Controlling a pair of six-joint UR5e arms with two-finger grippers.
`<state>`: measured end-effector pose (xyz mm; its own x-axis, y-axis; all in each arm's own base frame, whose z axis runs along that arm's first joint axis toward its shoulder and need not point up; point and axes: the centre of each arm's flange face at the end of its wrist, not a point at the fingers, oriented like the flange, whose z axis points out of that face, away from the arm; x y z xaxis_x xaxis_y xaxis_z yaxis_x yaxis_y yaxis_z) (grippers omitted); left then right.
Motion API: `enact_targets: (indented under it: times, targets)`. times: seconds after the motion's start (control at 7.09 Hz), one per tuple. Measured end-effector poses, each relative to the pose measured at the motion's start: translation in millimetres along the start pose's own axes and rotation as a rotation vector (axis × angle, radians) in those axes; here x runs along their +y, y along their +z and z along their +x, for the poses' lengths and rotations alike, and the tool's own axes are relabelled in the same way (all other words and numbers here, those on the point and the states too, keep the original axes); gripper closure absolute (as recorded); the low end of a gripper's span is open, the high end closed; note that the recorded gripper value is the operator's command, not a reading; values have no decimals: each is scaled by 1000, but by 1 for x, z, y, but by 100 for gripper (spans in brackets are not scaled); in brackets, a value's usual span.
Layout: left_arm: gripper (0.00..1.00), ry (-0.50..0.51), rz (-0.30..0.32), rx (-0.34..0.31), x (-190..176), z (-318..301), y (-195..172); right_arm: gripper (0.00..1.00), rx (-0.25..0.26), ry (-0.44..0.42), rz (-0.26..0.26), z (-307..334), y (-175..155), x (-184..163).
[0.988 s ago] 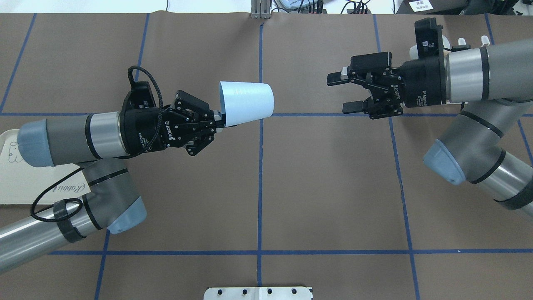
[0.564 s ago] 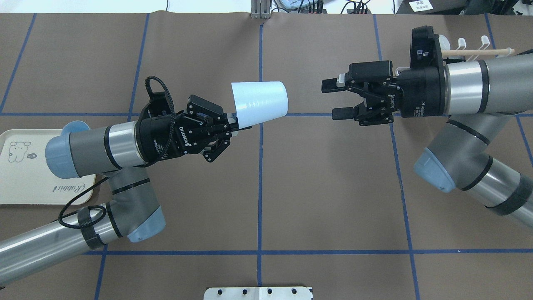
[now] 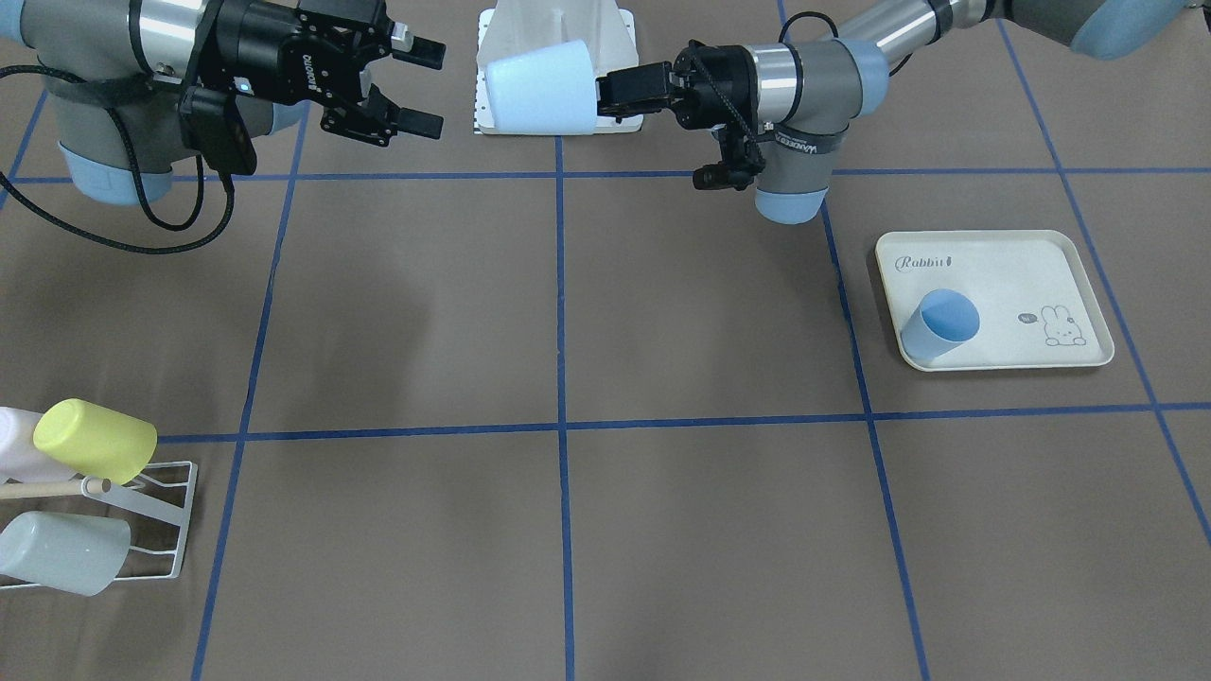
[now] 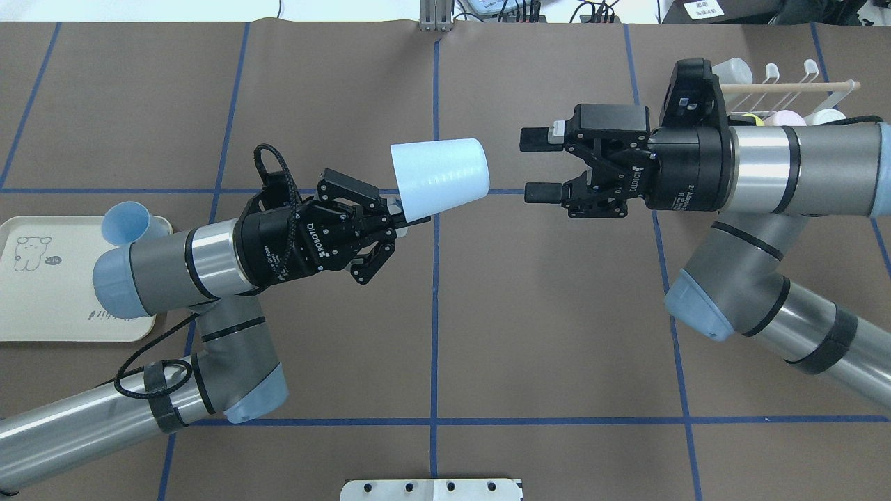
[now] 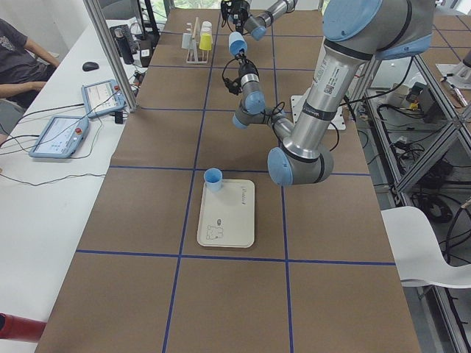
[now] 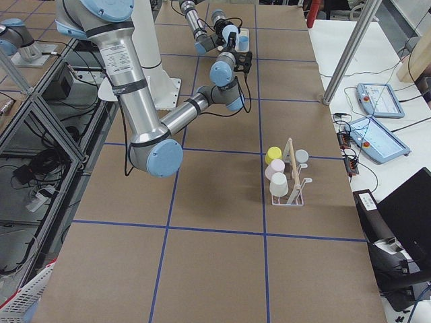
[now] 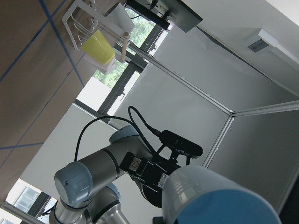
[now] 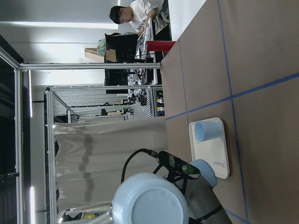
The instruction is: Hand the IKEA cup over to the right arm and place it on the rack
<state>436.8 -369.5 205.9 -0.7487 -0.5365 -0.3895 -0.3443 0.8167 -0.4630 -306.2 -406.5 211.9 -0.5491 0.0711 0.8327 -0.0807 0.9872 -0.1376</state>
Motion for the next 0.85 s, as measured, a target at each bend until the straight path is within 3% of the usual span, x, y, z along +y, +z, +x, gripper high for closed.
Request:
enact_targets:
  times: [0.28, 0.85]
  targets:
    - [100, -37, -18, 33, 8, -9, 7, 5, -24, 7, -11, 1, 8, 7]
    - [100, -63, -35, 29, 17, -24, 21, 5, -38, 17, -24, 2, 19, 15]
